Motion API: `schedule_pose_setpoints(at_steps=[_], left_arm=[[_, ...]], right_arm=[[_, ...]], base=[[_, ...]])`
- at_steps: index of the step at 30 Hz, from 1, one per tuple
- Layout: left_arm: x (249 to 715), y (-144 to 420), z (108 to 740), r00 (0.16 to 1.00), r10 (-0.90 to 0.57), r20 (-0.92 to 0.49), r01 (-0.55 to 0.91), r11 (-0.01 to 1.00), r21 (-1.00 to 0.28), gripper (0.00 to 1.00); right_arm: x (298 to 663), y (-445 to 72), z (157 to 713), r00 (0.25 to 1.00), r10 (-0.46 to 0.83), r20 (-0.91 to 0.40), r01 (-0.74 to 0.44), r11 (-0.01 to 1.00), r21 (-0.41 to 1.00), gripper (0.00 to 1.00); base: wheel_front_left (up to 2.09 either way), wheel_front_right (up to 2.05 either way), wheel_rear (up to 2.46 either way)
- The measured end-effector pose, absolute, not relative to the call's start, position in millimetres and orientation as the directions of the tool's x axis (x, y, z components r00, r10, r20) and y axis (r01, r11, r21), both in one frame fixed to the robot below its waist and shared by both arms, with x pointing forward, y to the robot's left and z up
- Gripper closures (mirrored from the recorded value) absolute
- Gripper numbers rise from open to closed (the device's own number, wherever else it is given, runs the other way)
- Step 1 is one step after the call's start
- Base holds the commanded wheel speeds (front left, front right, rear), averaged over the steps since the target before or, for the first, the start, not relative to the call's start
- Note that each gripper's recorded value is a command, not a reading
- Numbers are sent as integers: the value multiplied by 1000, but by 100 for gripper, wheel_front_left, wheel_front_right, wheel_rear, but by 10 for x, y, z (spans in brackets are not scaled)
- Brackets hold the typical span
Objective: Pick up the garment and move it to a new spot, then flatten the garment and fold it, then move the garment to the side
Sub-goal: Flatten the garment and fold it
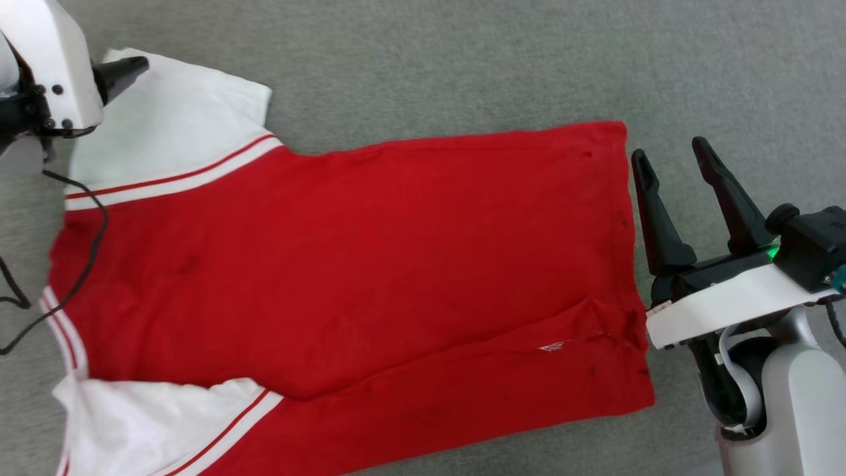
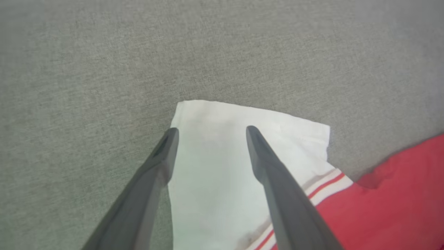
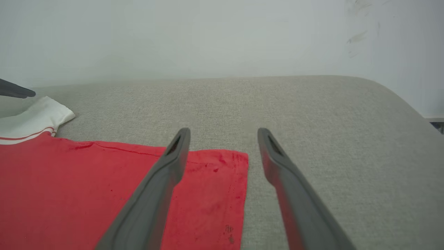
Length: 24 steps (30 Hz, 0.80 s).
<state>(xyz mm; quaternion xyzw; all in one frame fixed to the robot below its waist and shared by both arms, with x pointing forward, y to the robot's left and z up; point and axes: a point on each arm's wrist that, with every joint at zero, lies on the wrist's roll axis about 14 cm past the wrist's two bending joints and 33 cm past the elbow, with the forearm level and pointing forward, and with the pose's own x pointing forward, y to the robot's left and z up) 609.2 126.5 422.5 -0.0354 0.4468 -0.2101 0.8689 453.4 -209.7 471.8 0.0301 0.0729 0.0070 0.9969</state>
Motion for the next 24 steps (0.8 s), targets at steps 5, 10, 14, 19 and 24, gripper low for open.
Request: schedule_pose_setpoints(at_steps=[5, 10, 14, 19, 24], left_arm=[[6100, 1278, 3780, 407, -344, -846, 322, 921, -219, 0], [6077, 1228, 3572, 332, -350, -876, 272, 924, -267, 73], [6071, 1206, 3560, 337, -359, -870, 247, 926, -287, 100], [6074, 1169, 3617, 388, -370, -844, 254, 923, -288, 100], [6079, 1130, 3794, 445, -391, -806, 276, 916, -292, 100]], right_arm=[[4470, -2200, 4518, 979, -15, -203, 27, 998, 55, 0], [4388, -2316, 4399, 968, -51, -244, 66, 996, 53, 0], [4352, -2350, 4351, 961, -61, -270, 85, 993, 79, 0], [4352, -2374, 4272, 944, -54, -326, 104, 985, 139, 0], [4428, -2521, 4114, 889, -35, -456, 126, 977, 170, 0]], base=[[0, 0, 0], [0, 0, 0], [0, 0, 0], [0, 0, 0], [0, 0, 0]])
